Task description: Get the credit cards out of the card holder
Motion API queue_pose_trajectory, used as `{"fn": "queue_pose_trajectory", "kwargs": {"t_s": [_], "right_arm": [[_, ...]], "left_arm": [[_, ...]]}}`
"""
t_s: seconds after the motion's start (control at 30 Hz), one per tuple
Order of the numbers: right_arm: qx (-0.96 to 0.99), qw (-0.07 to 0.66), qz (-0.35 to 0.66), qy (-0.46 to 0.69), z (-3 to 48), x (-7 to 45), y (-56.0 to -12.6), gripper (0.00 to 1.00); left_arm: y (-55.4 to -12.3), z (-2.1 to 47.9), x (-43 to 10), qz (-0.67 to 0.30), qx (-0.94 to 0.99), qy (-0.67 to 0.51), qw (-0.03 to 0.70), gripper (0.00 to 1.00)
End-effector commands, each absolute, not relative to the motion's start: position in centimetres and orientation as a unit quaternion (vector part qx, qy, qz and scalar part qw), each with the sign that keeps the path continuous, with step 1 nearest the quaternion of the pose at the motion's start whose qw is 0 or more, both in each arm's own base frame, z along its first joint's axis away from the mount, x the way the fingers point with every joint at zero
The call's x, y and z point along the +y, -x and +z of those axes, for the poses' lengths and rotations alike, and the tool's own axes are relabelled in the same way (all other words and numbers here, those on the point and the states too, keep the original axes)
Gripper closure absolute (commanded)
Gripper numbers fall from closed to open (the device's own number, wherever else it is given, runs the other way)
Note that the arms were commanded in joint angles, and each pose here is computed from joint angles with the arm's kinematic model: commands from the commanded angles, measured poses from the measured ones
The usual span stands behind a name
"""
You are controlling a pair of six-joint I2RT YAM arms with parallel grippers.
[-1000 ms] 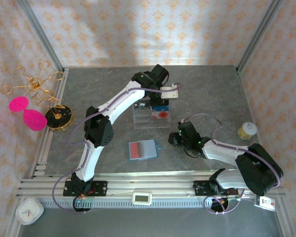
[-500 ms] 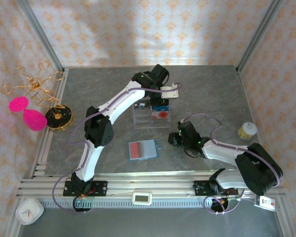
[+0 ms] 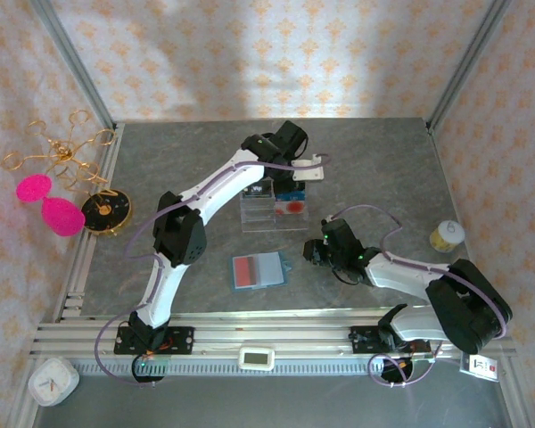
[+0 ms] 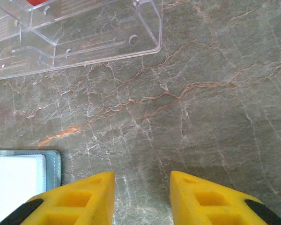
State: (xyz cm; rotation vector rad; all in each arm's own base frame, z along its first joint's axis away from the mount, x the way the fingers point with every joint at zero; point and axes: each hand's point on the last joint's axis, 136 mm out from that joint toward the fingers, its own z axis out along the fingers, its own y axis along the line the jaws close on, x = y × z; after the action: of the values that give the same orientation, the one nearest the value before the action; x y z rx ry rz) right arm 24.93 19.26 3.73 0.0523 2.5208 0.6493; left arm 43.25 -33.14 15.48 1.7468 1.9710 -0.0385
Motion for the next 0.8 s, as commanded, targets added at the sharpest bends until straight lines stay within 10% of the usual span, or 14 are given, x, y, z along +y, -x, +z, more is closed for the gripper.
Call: {"fn": "queue_pose_trajectory", "kwargs": {"t_s": [0.0,0.47,0.77], "right_arm": [[0.925,0.284,0.25,-0.014,4.9,19.5,-25.5,0.65],[0.911,0.298,0.284,0.028,7.0,20.8,-25.3,0.58],[0.894,0.319,0.298,0.099,9.6,25.7,-22.7,0.58]], "left_arm": [[-44.9,16.0,-33.4,0.014,0.735,-0.617,0.281,0.8],[-47.5,26.1,-33.6,0.005,0.754,-0.484,0.444,0.75],[-40.5,30.6,-31.4,-0.165,0.774,-0.295,0.536,0.72]]}}
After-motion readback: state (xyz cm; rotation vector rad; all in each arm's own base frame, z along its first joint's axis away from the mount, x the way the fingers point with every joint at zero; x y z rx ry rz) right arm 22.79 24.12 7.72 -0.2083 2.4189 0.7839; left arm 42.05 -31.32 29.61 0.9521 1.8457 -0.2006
